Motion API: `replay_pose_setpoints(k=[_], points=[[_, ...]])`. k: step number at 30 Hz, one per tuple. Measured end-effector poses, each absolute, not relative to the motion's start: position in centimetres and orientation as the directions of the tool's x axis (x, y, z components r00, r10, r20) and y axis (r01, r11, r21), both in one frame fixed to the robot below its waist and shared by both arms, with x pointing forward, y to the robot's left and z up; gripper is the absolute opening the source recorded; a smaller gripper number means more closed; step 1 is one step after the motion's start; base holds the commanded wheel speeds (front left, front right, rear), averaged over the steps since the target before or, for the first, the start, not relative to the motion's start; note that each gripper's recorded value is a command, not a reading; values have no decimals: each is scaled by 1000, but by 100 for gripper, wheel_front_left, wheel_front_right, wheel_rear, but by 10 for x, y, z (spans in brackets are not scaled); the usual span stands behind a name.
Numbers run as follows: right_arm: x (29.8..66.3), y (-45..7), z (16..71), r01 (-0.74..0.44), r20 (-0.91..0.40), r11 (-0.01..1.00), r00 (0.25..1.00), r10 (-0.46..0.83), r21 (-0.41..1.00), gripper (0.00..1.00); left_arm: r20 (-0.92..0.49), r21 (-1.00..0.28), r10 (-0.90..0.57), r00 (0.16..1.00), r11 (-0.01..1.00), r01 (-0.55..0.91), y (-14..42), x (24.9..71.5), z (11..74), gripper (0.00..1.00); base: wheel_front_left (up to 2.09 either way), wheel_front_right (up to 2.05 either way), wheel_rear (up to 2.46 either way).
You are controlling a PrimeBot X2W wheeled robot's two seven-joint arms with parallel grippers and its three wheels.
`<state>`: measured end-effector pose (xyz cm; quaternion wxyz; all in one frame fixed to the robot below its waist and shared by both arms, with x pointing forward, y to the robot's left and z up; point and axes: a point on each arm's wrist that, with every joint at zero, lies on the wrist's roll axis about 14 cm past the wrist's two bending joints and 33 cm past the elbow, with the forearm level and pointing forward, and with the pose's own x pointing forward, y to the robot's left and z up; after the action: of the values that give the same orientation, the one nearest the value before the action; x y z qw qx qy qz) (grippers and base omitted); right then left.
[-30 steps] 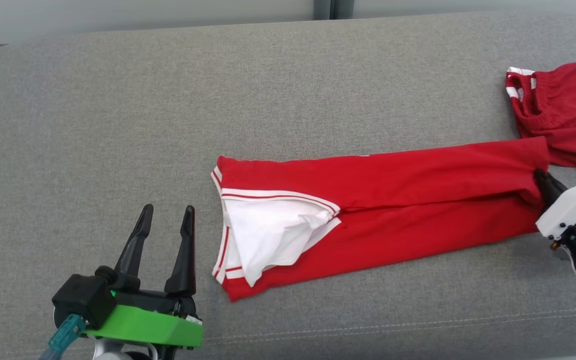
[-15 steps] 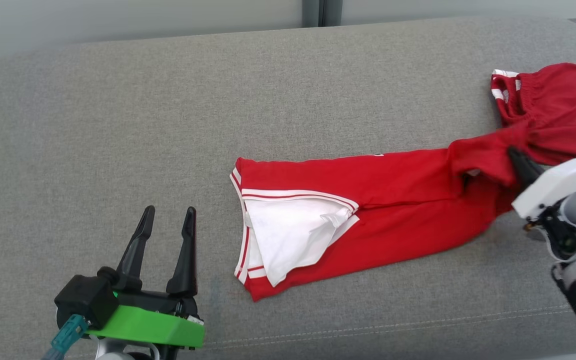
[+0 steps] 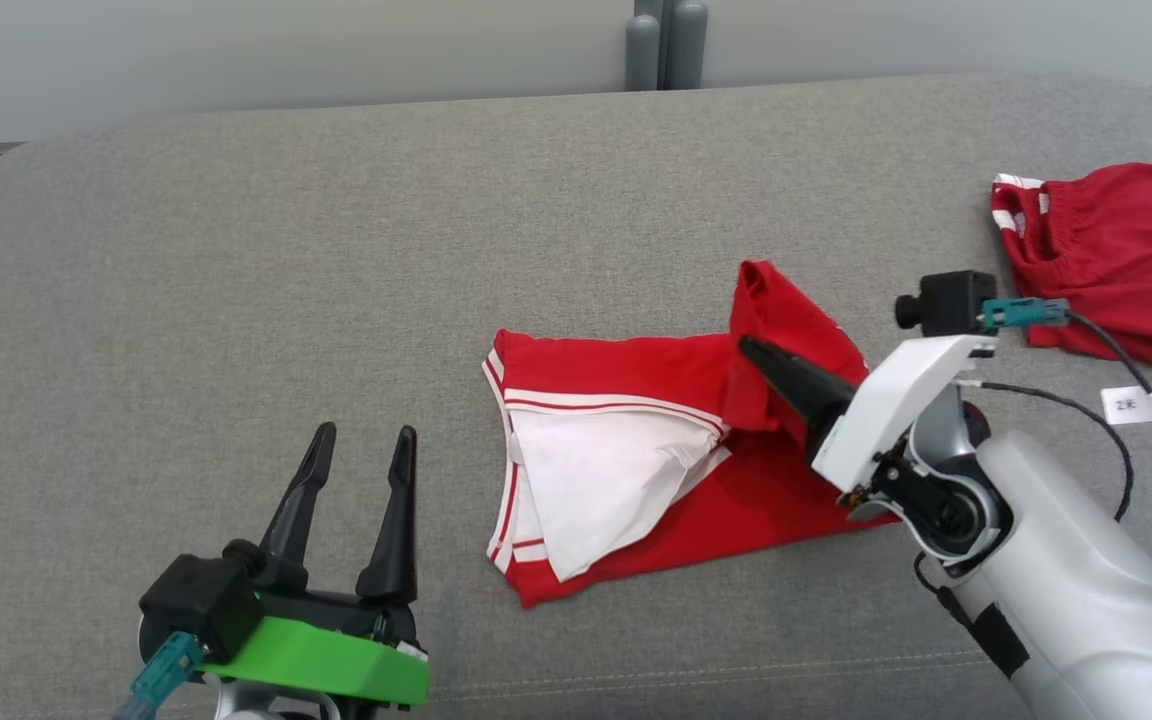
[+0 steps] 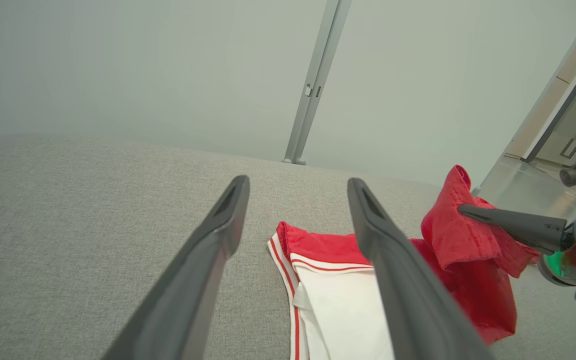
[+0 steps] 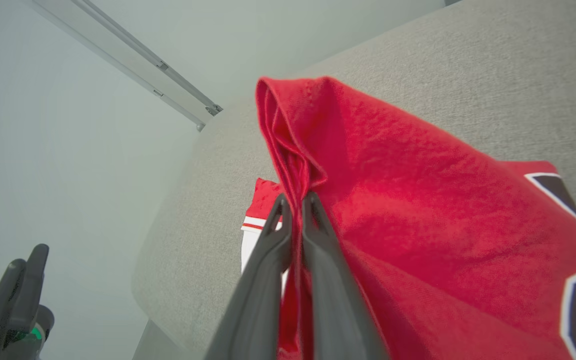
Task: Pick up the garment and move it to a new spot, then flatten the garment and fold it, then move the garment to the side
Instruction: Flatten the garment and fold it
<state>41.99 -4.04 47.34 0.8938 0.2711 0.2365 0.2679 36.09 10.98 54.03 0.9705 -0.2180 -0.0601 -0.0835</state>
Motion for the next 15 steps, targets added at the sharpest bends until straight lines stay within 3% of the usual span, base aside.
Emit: replay_pose_setpoints(k=[6,15], points=[[399,5,473,-420,-279,641,651,706,642,0,159,-419,-124,979,890,181,112,354,542,100,0,0,0],[390,50,460,-386,-294,568,573,765,727,0,154,-426,-50,987,898,112,132,345,542,100,0,0,0]])
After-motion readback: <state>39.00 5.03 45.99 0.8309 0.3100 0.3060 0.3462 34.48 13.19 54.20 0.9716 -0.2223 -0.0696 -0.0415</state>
